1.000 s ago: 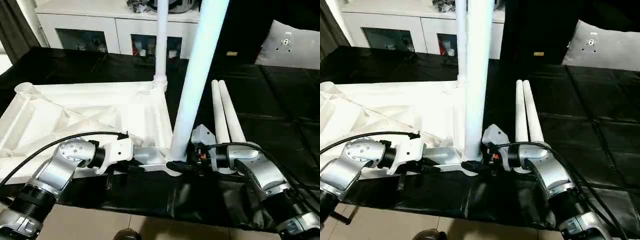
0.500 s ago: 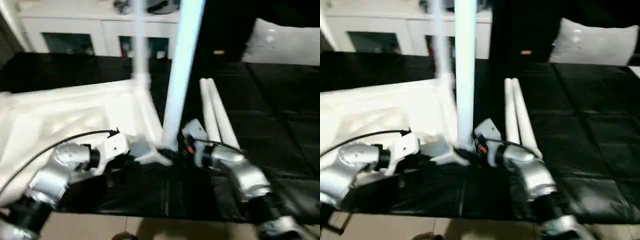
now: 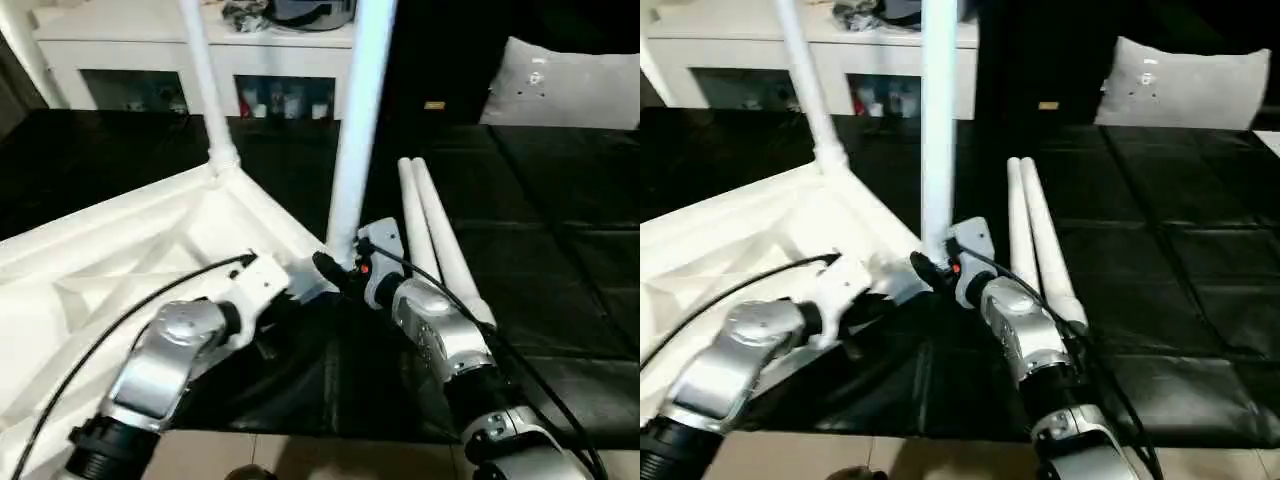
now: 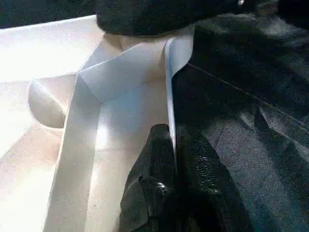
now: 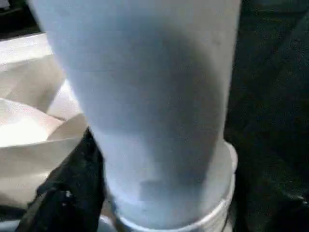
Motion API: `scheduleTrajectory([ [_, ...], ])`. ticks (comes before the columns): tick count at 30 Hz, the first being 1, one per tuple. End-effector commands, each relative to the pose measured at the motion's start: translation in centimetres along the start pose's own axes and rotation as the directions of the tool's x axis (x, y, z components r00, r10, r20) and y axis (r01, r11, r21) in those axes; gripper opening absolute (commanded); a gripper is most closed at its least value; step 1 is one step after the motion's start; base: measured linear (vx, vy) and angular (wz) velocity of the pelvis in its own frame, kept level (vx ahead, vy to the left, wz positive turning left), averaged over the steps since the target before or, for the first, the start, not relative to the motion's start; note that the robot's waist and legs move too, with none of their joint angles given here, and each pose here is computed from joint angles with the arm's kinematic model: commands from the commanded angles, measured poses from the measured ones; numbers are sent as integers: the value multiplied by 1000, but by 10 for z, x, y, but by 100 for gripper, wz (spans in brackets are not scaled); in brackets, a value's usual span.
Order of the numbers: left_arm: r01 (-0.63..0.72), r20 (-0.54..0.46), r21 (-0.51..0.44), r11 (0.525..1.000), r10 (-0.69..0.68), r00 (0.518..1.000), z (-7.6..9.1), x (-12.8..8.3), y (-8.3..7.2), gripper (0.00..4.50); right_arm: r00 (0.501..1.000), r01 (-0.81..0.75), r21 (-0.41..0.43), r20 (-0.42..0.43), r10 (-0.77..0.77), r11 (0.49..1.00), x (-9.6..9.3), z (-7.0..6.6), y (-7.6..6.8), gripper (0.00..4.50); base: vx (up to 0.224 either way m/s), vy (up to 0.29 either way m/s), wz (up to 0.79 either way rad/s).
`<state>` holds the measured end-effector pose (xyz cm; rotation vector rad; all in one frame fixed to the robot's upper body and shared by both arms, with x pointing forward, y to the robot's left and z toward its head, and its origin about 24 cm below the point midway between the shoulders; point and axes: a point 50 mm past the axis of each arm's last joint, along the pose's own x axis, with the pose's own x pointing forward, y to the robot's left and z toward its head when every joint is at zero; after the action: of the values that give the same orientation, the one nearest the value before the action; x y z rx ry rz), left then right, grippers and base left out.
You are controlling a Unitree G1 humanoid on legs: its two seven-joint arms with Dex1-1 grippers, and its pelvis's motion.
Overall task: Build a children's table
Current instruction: Rotate leg to tighten
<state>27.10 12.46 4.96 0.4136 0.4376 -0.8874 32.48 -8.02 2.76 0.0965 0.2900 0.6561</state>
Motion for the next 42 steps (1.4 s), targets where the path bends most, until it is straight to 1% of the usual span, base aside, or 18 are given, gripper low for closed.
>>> scheduleTrajectory([
  [1, 44, 33, 52, 998, -45, 998, 9, 5, -5, 0, 1000, -9, 12, -30, 10, 1000, -4, -9, -2, 391, 0, 0, 0],
  [2, 41, 28, 56, 998, -43, 999, 8, 4, -3, 0, 999, -25, 2, -24, 25, 1000, -5, -8, -2, 411, 0, 0, 0],
  [3, 38, 12, 68, 997, -39, 999, 4, 3, 2, 0, 997, -83, -41, -10, 82, 996, -12, -2, -4, 423, 0, 0, 0],
  [5, 37, 4, 74, 997, -38, 999, 3, 2, 5, 0, 994, -112, -64, -7, 112, 992, -16, 0, -4, 433, 0, 0, 0],
  [7, 64, -11, 107, 992, -63, 998, -3, -1, 11, 0, 985, -172, -145, -11, 172, 974, -32, 10, -14, 447, 0, 0, 0],
  [8, 67, -11, 109, 992, -66, 998, -3, -1, 11, 0, 985, -174, -149, -11, 175, 973, -33, 11, -15, 447, 0, 0, 0],
  [9, 89, -26, 126, 988, -87, 996, -6, -3, 13, 0, 981, -194, -194, -21, 194, 962, -40, 17, -22, 447, 0, 0, 0],
  [12, 140, -63, 152, 978, -132, 989, -11, -5, 15, 0, 973, -228, -246, -26, 229, 942, -49, 25, -29, 447, 0, 0, 0],
  [14, 162, -72, 164, 973, -152, 986, -12, -6, 15, 0, 968, -247, -261, -29, 248, 933, -52, 28, -31, 447, 0, 0, 0],
  [15, 222, -76, 195, 955, -211, 975, -14, -9, 16, 0, 955, -295, -307, -76, 286, 905, -59, 31, -35, 447, 0, 0, 0],
  [18, 308, -87, 264, 914, -295, 952, -16, -14, 18, 0, 928, -371, -366, -146, 341, 853, -67, 34, -39, 447, 0, 0, 0],
  [19, 330, -85, 279, 902, -320, 944, -15, -15, 18, 0, 910, -414, -370, -173, 376, 832, -70, 34, -38, 447, 0, 0, 0],
  [23, 363, -71, 281, 888, -358, 931, -14, -17, 18, 0, 887, -461, -366, -204, 414, 808, -72, 32, -36, 447, 0, 0, 0],
  [24, 393, -76, 288, 873, -389, 918, -13, -19, 17, 0, 871, -491, -369, -228, 436, 789, -73, 30, -34, 418, 0, 0, 0],
  [28, 472, -85, 326, 819, -472, 878, -10, -22, 15, 0, 819, -573, -347, -272, 505, 742, -70, 23, -26, 411, 0, 0, 0],
  [29, 476, -85, 329, 815, -477, 875, -10, -22, 15, 0, 814, -580, -345, -276, 511, 738, -70, 23, -25, 384, 0, 0, 0],
  [36, 508, -77, 331, 795, -514, 854, -9, -21, 11, 0, 776, -630, -300, -277, 567, 716, -65, 18, -16, 320, 0, 0, 0],
  [42, 511, -79, 327, 795, -516, 853, -10, -21, 12, 0, 764, -644, -277, -283, 580, 713, -65, 14, -15, 281, 0, 0, 0],
])
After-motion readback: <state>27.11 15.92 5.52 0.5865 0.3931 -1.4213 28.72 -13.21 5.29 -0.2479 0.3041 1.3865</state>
